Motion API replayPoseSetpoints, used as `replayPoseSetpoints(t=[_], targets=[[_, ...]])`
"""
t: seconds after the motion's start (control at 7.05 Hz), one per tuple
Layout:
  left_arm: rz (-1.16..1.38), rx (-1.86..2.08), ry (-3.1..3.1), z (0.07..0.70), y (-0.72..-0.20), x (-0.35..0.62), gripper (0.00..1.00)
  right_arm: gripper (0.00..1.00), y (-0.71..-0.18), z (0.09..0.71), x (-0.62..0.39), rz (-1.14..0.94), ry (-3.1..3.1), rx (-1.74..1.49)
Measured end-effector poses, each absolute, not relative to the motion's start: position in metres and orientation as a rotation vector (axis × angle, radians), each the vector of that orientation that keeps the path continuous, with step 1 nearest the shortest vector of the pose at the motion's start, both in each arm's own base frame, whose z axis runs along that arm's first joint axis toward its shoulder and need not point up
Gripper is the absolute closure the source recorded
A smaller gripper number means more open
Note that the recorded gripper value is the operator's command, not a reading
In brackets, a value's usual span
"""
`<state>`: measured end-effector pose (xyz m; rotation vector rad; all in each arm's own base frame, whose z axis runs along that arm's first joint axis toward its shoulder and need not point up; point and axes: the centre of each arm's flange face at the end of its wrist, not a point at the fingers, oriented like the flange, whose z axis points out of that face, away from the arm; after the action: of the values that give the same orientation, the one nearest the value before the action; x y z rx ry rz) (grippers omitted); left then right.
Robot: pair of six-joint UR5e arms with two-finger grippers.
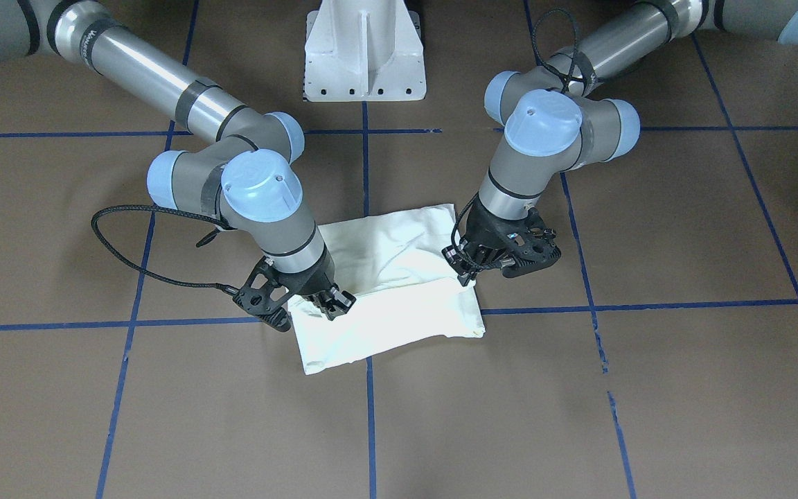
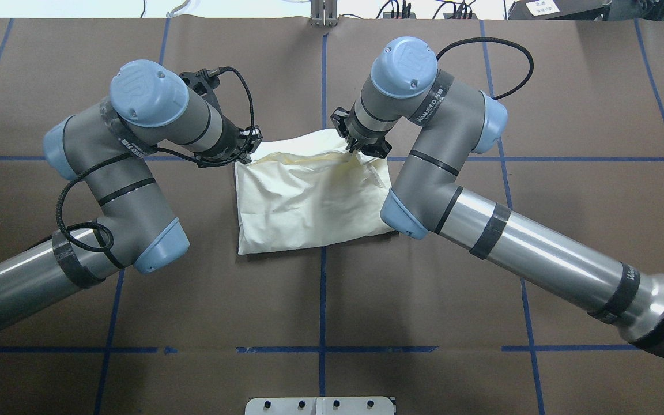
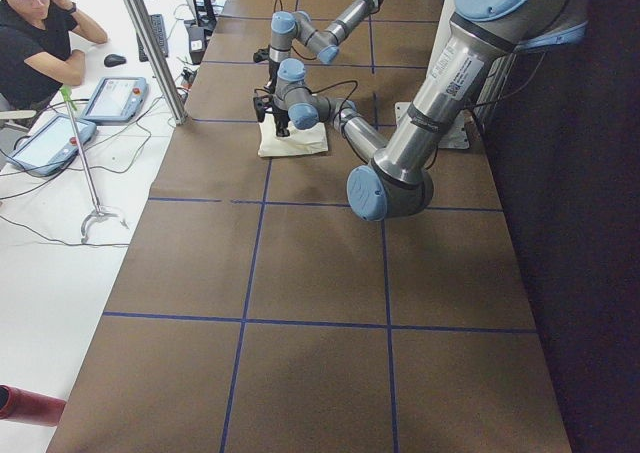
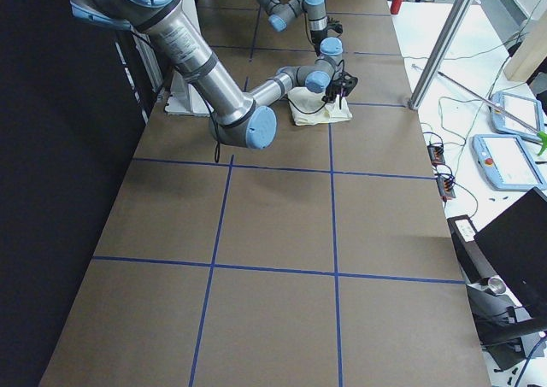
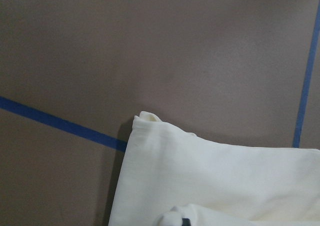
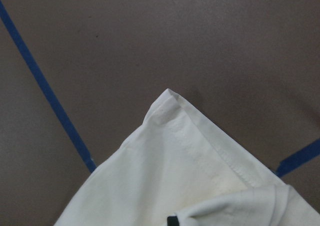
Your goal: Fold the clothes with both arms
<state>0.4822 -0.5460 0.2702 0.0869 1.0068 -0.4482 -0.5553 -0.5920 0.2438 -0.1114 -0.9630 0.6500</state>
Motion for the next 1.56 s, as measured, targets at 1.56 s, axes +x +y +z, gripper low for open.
replayPoseSetpoints(t=[1.56], targets=[[-0.103, 0.367, 0.892, 0.435, -0.624, 0.154, 0.0, 0.0, -0.658, 0.377, -0.211, 0.114, -0.745, 0.064]])
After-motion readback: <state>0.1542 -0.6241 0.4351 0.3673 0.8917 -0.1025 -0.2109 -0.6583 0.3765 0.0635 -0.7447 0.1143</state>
